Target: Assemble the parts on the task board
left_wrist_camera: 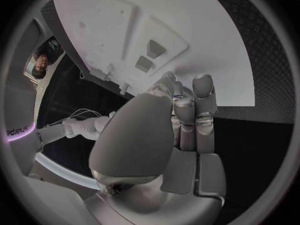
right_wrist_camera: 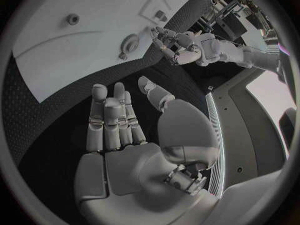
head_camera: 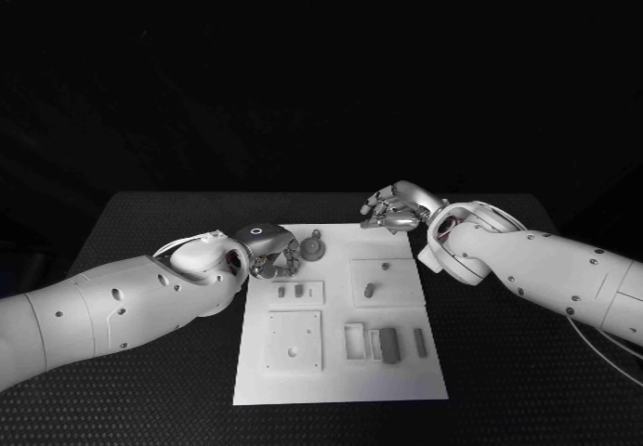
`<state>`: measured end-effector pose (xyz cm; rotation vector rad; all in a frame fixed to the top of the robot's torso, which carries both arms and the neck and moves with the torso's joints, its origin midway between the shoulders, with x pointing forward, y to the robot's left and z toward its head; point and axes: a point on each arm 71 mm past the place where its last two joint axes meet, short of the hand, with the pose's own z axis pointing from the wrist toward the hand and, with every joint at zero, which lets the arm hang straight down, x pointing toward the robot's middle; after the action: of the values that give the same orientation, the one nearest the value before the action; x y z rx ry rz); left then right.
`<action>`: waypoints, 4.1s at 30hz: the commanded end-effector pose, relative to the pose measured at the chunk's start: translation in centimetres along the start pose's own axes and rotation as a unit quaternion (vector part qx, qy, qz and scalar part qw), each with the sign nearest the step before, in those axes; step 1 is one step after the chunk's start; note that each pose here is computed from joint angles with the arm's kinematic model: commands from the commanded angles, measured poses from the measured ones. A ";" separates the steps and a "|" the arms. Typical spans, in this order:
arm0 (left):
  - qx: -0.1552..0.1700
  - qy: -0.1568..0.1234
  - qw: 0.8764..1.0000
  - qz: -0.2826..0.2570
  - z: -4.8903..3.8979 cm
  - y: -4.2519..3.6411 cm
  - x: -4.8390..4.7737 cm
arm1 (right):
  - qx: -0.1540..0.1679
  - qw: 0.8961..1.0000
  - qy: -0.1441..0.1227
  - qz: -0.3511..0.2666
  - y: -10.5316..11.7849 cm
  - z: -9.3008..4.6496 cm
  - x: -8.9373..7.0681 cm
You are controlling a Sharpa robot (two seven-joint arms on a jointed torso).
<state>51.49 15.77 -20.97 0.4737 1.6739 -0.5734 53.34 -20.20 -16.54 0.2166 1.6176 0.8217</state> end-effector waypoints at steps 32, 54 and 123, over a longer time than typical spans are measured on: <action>0.001 0.028 1.000 0.012 0.62 -0.43 1.00 | -0.004 1.000 0.002 0.002 0.0 -0.1 0.1; 0.004 0.037 0.999 0.015 0.33 -0.43 1.47 | -0.003 1.000 0.003 0.003 -0.2 -0.1 0.2; -0.010 -0.006 1.000 -0.011 0.07 0.25 0.85 | 0.011 1.000 0.002 0.022 -0.7 -0.2 -0.1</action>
<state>51.61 16.07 -22.04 0.4419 1.6965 -0.5572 53.42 -20.88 -16.93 0.2713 1.6295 0.8297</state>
